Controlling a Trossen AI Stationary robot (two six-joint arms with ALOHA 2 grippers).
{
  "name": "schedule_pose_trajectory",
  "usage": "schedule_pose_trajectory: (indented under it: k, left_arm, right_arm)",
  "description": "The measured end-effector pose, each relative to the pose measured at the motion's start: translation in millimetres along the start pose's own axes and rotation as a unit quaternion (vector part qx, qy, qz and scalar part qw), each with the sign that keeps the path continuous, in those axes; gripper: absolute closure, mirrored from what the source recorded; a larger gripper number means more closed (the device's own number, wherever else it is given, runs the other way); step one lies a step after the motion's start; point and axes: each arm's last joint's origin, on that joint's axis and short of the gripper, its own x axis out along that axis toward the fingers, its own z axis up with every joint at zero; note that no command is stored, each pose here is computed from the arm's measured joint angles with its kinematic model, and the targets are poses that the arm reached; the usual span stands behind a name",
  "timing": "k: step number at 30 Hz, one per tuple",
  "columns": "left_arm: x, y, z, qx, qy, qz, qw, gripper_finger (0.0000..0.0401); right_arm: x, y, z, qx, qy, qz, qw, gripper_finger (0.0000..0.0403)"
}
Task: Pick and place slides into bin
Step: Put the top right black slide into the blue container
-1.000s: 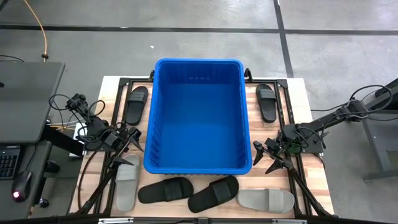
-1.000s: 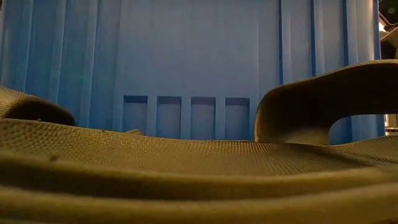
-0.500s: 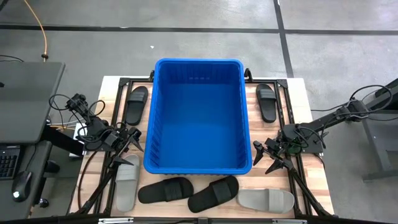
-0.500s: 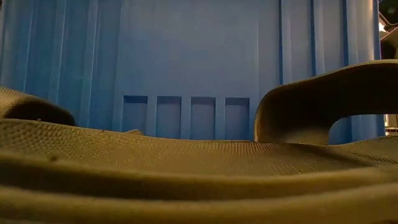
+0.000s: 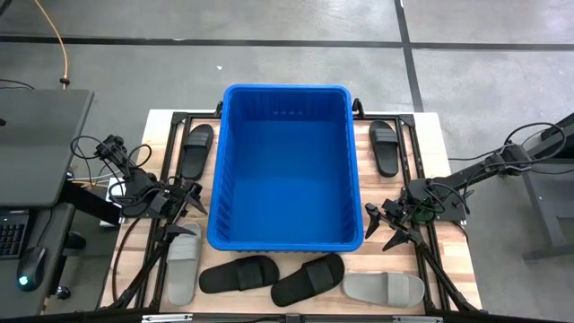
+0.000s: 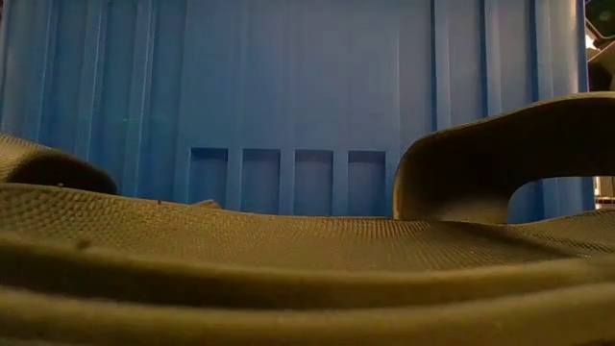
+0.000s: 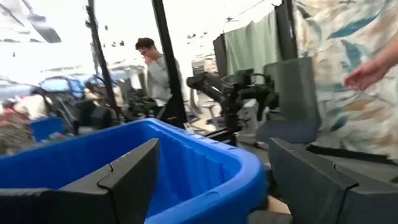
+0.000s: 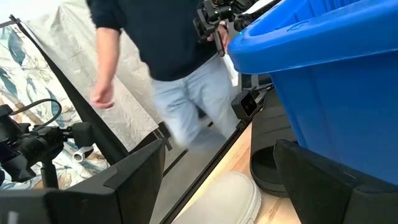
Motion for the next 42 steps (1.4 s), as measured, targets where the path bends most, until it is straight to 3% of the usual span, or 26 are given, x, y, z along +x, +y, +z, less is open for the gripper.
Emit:
schedule_pose_trajectory:
  k: [5,12,14,17,21,30,31,35,36,39,42]
  left_arm:
    - [0,0,0,-0.006,0.0,-0.003,1.0,0.0112]
    - [-1,3,12,-0.134,-0.062,-0.002,0.989,0.0112]
    - [-3,8,23,-0.199,-0.119,0.027,0.972,0.0112]
    - [-10,17,39,-0.298,-0.216,0.078,0.927,0.0112]
    - [-19,26,51,-0.349,-0.294,0.127,0.881,0.0112]
    - [-21,27,53,-0.366,-0.313,0.132,0.866,0.0112]
    - [-21,27,53,-0.373,-0.314,0.131,0.863,0.0112]
    - [-21,28,53,-0.393,-0.313,0.134,0.854,0.0112]
    - [-21,28,52,-0.395,-0.311,0.139,0.853,0.0112]
    - [-21,28,52,-0.4,-0.311,0.152,0.849,0.0112]
    - [-21,29,51,-0.404,-0.308,0.17,0.845,0.0112]
  right_arm:
    - [0,0,0,0.0,0.0,0.0,1.0,0.0112]
    - [0,0,0,0.0,0.0,0.0,1.0,0.0112]
    - [0,0,0,0.0,0.0,0.0,1.0,0.0112]
    - [0,0,0,-0.004,0.0,-0.001,1.0,0.0112]
    - [0,-3,1,-0.058,-0.02,-0.047,0.997,0.0112]
    - [-2,-11,5,-0.064,-0.074,-0.189,0.977,0.0112]
    - [-3,-10,7,-0.052,-0.091,-0.197,0.975,0.0112]
    - [-4,-7,20,0.104,-0.186,-0.198,0.957,0.0112]
    - [-4,-6,25,0.12,-0.206,-0.193,0.952,0.0112]
    - [-3,-4,27,0.163,-0.208,-0.175,0.948,0.0112]
    - [-1,-3,23,0.2,-0.167,-0.141,0.955,0.0112]
